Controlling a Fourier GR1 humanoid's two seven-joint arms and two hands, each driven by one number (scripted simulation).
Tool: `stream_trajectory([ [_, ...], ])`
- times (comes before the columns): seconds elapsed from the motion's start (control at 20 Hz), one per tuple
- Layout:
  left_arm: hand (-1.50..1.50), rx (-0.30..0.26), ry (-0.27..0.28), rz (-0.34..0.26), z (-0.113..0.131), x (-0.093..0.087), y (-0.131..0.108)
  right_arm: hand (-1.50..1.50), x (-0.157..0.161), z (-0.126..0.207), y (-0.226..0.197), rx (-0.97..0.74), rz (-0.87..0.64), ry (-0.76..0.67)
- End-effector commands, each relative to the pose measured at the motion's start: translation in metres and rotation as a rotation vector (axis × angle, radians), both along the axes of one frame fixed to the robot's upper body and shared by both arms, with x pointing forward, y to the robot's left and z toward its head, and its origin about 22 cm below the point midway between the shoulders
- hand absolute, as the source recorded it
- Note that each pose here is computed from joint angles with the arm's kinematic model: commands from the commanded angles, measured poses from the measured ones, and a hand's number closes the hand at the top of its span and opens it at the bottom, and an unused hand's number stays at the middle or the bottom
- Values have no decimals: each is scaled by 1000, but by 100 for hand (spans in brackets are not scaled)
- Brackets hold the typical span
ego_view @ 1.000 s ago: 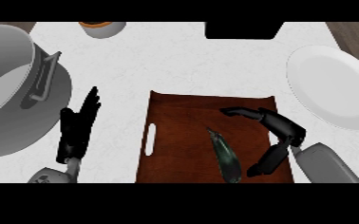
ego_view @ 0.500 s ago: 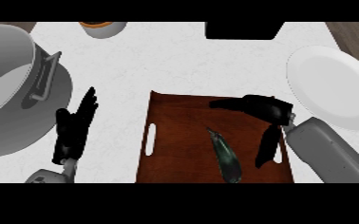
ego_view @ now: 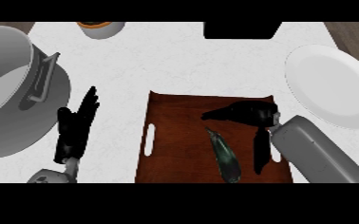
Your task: Pick the eggplant from the tray and place it in the plate
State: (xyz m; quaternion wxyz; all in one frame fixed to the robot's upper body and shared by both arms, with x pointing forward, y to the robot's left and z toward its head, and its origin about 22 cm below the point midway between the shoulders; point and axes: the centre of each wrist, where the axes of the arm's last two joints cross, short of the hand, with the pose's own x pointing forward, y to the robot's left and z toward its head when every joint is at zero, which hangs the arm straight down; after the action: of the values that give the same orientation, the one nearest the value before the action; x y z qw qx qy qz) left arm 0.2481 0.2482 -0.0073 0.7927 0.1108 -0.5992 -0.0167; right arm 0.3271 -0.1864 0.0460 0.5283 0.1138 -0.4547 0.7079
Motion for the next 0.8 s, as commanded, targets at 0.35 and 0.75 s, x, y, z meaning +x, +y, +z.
stream_trajectory([
  [0.35,0,-3,0,-6,-17,3,1,-150,9,-14,13,-57,42,35],
  [0.75,0,12,-3,10,5,-7,12,-150,6,-39,10,-62,43,45],
])
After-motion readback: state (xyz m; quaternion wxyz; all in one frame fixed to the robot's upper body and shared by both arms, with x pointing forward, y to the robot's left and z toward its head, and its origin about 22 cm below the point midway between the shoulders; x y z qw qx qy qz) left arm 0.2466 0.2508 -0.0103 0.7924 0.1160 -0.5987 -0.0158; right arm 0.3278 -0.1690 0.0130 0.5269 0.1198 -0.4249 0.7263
